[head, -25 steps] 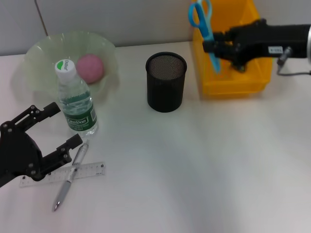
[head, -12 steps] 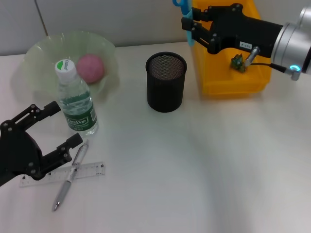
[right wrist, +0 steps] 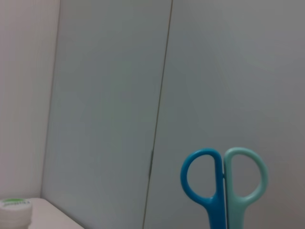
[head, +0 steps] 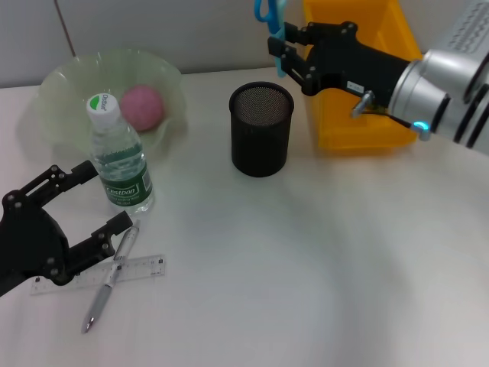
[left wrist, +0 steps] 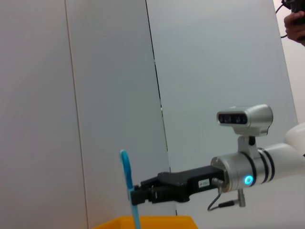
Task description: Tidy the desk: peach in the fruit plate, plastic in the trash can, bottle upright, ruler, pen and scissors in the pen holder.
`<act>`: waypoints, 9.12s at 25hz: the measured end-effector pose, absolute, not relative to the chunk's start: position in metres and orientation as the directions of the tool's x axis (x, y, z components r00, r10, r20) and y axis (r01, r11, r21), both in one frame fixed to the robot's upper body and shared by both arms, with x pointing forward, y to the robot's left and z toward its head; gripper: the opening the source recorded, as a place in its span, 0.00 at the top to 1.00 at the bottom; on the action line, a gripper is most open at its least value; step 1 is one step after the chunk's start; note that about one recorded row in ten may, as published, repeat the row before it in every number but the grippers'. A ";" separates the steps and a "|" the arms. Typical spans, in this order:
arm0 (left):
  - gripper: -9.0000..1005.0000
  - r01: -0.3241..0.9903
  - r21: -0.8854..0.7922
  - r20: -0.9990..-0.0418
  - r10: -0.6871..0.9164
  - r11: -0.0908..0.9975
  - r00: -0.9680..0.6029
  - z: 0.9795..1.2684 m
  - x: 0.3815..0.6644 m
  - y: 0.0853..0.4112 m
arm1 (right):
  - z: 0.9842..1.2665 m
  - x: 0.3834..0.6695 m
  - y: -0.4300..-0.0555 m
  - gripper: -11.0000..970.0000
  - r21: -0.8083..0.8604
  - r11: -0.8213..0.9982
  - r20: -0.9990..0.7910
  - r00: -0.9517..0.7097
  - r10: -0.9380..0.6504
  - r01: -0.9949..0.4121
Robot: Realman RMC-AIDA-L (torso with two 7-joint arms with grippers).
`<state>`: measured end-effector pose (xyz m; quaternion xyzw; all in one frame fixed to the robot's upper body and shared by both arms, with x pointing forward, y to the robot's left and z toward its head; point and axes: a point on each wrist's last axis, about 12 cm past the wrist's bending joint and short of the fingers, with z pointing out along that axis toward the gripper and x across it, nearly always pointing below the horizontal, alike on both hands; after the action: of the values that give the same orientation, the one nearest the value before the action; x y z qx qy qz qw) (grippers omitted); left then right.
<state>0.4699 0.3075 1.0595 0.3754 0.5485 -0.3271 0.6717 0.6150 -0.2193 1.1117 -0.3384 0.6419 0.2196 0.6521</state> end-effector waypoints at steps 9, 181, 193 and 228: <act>0.24 0.852 0.145 -0.982 -0.033 0.504 0.187 1.060 0.467 0.309 | 1.095 0.621 -0.203 0.67 -0.132 0.676 -0.986 0.022 -0.168 -0.725; 0.38 0.996 0.084 -0.530 0.847 0.004 0.041 1.099 0.575 0.223 | 1.080 0.489 -0.297 0.29 0.247 0.306 -0.859 -0.354 -0.370 -0.920; 0.46 0.994 0.106 -0.498 0.864 -0.028 0.077 1.101 0.579 0.216 | 1.079 0.490 -0.297 0.29 0.248 0.312 -0.858 -0.358 -0.369 -0.917; 0.61 0.975 0.217 -0.911 0.350 -0.040 0.217 1.196 0.547 0.219 | 1.079 0.490 -0.306 0.29 0.241 0.366 -0.863 -0.371 -0.343 -0.899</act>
<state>0.5472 0.2192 1.1960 0.6339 0.5226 -0.3439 0.4548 0.4897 -0.3060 1.0787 -0.4204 0.7384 0.3746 0.3712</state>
